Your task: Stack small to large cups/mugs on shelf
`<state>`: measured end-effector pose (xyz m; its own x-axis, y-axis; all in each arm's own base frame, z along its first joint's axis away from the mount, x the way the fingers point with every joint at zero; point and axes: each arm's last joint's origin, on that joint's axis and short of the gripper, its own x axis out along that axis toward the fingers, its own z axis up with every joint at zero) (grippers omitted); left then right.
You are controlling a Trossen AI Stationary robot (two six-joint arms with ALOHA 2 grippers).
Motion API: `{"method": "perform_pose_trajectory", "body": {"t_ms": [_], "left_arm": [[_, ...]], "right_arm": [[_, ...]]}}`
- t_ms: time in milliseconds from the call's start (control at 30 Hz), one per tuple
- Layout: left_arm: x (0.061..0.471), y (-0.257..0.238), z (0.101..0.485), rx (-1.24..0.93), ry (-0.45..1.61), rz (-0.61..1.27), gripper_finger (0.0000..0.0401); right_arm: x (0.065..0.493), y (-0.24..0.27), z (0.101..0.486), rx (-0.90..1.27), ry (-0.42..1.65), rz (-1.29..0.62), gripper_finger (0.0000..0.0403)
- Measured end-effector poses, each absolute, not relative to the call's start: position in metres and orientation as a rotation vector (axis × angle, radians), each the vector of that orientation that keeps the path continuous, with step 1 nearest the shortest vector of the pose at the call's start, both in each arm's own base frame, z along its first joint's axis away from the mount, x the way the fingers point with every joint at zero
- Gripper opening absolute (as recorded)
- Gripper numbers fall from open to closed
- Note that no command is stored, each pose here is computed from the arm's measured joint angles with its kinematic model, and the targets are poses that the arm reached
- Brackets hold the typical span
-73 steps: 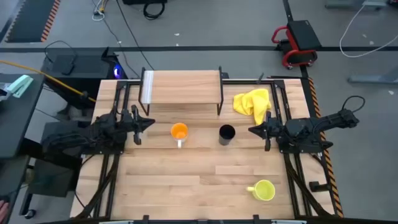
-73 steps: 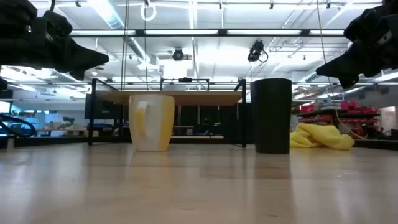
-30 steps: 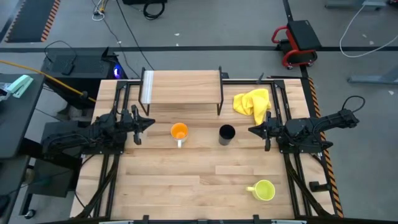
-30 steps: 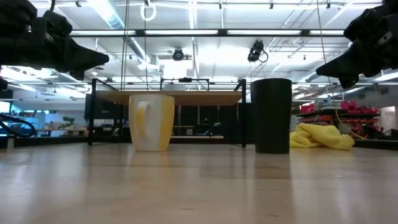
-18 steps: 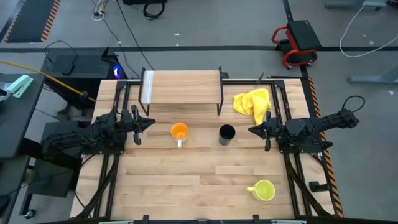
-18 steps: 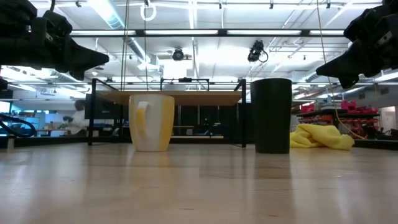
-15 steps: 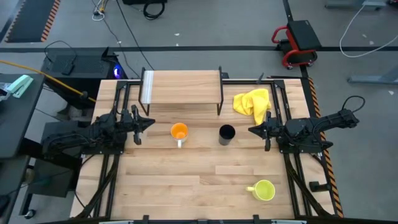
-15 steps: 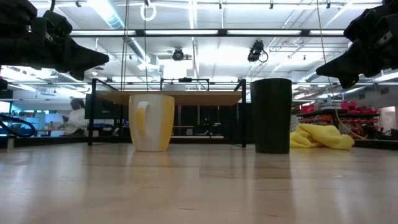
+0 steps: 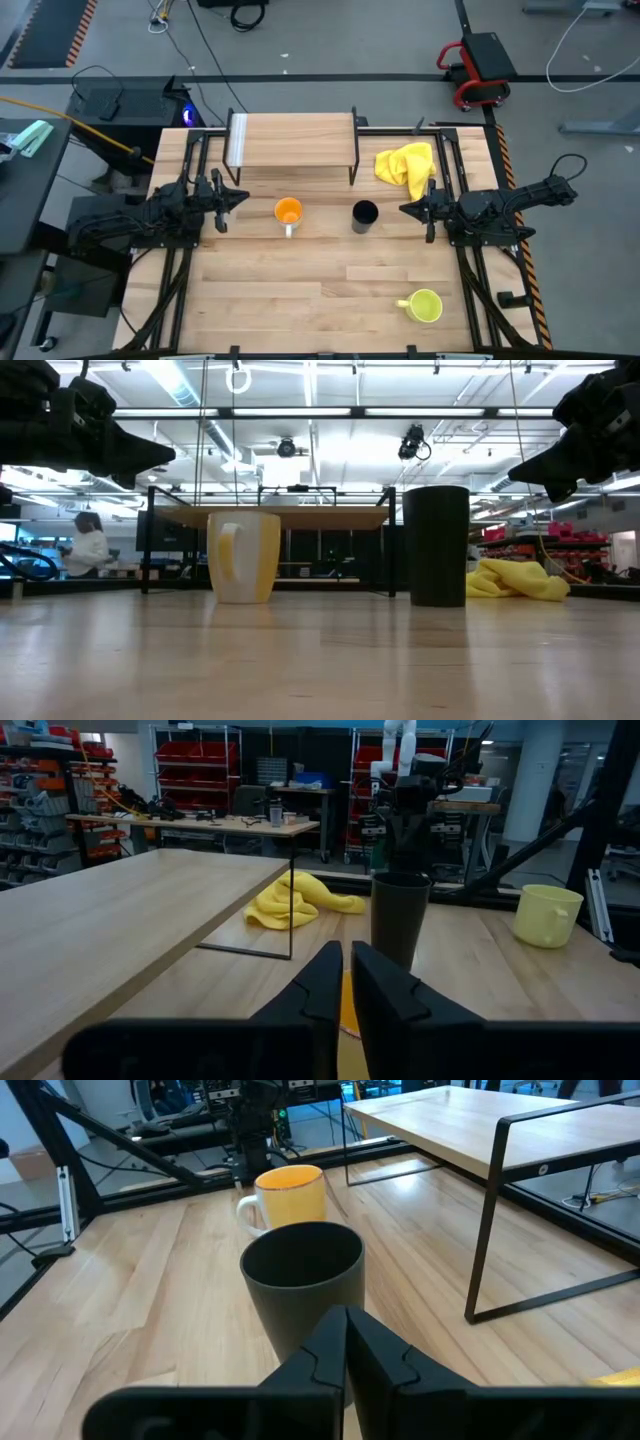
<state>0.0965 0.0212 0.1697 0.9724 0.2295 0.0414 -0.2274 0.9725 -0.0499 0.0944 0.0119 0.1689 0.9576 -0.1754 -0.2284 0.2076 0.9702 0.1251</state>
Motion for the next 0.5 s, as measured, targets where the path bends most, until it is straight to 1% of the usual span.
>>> {"method": "perform_pose_trajectory", "body": {"t_ms": [200, 267, 300, 400, 500], "left_arm": [[0.0965, 0.0212, 0.1698, -0.043, -0.047, 0.231, 0.0028], [0.0965, 0.0213, 0.1698, 0.002, -0.043, 0.232, 0.0025], [0.0965, 0.0212, 0.1698, 0.029, -0.039, 0.233, 0.0024], [0.0965, 0.0212, 0.1698, 0.044, -0.038, 0.233, 0.0024], [0.0965, 0.0212, 0.1698, 0.033, -0.039, 0.233, 0.0028]], "right_arm": [[0.0944, 0.0118, 0.1689, 0.149, 0.218, -0.195, 0.0017], [0.0944, 0.0118, 0.1689, 0.145, 0.218, -0.195, 0.0017], [0.0944, 0.0118, 0.1689, 0.105, 0.221, -0.19, 0.0017], [0.0944, 0.0118, 0.169, -0.126, 0.242, -0.163, 0.0017], [0.0949, 0.012, 0.171, -0.157, 0.224, -0.16, 0.0017]]}}
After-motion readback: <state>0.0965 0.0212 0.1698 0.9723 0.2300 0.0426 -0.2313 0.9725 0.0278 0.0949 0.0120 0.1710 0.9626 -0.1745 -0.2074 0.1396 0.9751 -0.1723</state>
